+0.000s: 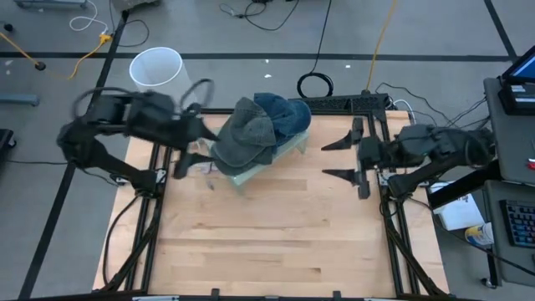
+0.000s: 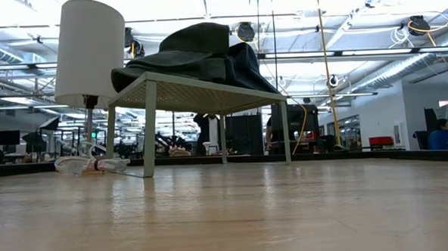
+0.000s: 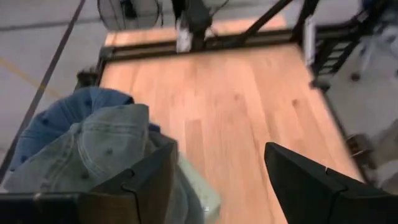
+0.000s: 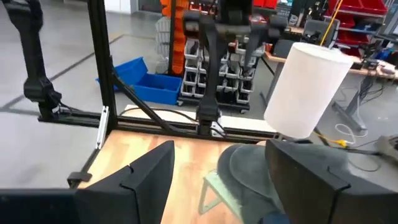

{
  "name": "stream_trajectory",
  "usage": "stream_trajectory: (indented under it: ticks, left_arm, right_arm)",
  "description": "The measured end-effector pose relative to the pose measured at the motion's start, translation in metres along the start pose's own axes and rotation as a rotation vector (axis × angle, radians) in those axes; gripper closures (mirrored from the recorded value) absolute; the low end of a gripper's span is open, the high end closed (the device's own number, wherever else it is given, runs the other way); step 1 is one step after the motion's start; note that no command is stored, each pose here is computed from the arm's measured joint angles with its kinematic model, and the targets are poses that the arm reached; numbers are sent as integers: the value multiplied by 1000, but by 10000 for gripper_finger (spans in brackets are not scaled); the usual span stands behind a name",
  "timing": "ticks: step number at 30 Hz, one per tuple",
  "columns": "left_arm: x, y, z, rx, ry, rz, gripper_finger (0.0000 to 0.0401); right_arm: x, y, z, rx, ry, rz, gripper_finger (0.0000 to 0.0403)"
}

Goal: Pick & Place hat
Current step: Return to Home Position

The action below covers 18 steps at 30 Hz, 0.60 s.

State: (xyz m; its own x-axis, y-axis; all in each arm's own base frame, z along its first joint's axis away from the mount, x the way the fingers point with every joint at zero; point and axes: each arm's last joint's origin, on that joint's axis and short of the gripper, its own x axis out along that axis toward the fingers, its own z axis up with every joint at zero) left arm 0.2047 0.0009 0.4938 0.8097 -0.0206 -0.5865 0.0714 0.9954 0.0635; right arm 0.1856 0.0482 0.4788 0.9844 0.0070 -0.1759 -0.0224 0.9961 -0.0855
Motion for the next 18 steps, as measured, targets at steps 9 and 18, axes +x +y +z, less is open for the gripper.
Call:
stream_trajectory:
  ticks: [9, 18]
  left_arm:
    - [-33, -22, -45, -9, -233, -15, 135]
    - [-17, -38, -109, -2, -370, -102, 154]
  right_arm:
    - [20, 8, -64, 96, -67, 2, 158]
    - [30, 23, -141, 112, -168, 48, 158]
